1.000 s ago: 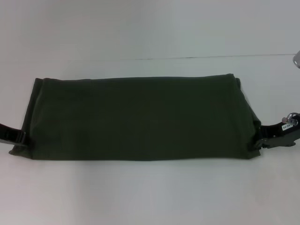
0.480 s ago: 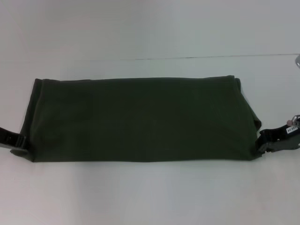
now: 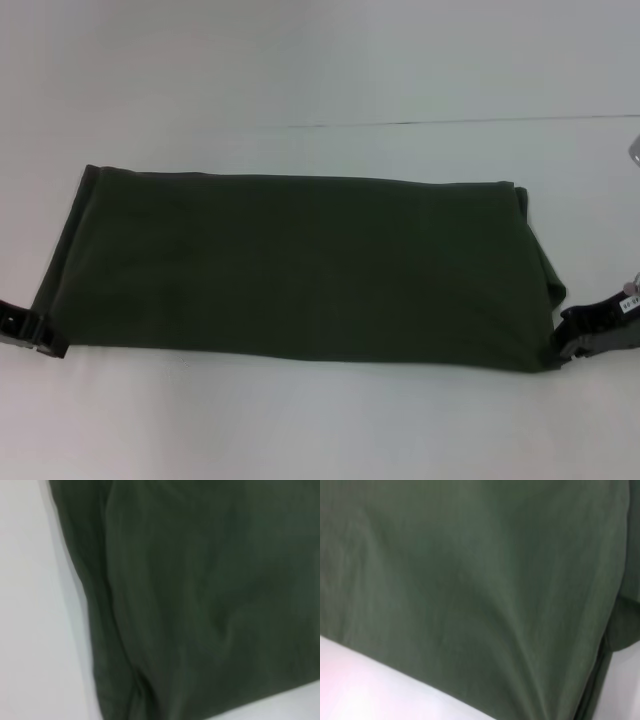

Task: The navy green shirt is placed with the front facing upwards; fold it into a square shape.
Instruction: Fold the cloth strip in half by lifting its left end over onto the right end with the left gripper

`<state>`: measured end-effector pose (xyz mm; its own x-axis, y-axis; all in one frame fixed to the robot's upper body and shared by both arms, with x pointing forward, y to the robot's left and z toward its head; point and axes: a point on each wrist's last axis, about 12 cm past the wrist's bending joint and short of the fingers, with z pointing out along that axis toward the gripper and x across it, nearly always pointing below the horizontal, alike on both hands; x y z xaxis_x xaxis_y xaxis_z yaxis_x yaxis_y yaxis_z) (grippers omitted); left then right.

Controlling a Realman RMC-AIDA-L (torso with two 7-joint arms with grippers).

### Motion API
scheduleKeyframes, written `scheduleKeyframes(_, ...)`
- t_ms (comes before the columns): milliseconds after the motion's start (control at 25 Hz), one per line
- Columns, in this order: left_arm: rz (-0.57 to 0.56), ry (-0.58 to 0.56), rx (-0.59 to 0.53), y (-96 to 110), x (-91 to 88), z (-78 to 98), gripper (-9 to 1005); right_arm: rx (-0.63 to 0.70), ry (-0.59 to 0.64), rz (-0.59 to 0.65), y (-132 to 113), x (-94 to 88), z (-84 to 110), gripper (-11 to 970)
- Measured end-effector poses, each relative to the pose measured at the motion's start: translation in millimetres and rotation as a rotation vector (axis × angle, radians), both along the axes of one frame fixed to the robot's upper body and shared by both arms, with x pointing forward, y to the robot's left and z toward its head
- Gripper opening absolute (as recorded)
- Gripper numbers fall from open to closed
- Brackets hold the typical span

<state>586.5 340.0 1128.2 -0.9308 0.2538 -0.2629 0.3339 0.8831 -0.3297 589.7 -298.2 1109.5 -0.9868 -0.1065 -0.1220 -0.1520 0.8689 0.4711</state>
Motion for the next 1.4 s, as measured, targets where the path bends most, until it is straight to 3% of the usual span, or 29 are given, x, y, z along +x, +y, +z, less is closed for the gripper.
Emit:
scheduleKeyframes(400,0.077,-0.075,0.042,8,6.9,11.9,41,0.003,0.014,0.012,-2,-4.4,-2.3,51)
scheduleKeyframes(600,0.100,-0.107,0.068,8,10.7,10.8,118,0.003,0.014,0.015,-2,-3.9,-1.5,51)
scheduleKeyframes(840,0.094,-0.105,0.113,4,13.0,4.0,322,0.002,0.015,0.015,-3,-3.8,-0.7,50)
scheduleKeyframes(1280,0.096,-0.119,0.148,-1,16.1,0.5,557,0.003,0.017,0.015,-3,-4.6,-1.4,49)
scheduleKeyframes(1400,0.098,-0.113,0.147,-1,15.3,-1.0,694,0.003,0.017,0.015,-3,-4.7,-1.5,49)
